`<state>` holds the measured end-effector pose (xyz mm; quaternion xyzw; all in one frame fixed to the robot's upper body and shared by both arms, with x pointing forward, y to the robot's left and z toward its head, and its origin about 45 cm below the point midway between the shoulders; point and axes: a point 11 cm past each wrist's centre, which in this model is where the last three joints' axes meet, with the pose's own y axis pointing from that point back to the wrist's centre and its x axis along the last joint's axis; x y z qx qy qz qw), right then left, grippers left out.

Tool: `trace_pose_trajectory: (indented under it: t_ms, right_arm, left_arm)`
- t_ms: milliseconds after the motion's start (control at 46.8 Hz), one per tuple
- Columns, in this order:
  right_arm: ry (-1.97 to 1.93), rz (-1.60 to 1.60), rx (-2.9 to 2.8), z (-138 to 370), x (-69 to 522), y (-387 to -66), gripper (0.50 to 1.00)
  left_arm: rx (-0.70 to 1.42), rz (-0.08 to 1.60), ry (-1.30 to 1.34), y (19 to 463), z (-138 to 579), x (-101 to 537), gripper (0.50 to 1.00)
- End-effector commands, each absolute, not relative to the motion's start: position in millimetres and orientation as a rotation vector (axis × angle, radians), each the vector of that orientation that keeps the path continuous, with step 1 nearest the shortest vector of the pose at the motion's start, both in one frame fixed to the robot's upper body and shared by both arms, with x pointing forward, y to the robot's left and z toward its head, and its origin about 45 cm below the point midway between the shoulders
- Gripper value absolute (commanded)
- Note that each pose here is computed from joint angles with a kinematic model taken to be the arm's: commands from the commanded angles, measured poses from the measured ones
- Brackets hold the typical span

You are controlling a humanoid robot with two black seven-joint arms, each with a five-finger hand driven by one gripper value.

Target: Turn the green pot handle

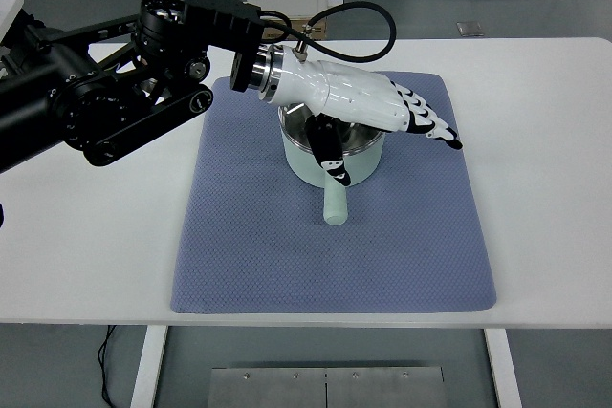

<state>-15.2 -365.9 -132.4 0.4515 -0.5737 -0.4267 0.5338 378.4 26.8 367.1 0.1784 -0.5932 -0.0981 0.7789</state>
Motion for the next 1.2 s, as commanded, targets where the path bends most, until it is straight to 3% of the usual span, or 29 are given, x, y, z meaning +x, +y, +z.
trace_pose_trajectory:
  t_ms: [0, 748, 1175]
  right_arm:
    - [-1.368, -1.016, 1.077, -132.4, -15.1, -365.9, 1.000]
    - [-1.367, -1.017, 1.076, -132.4, -15.2, -365.9, 1.000]
    - [-1.368, -1.016, 1.077, -132.4, -15.0, -365.9, 1.000]
  left_arm:
    - [0.417, -0.251, -1.300, 24.4, 364.9, 376.8, 1.000]
    - [0.656, -0.509, -1.434, 32.2, 305.5, 370.8, 1.000]
    - [0.682, -0.581, -1.397, 34.3, 280.5, 361.3, 1.000]
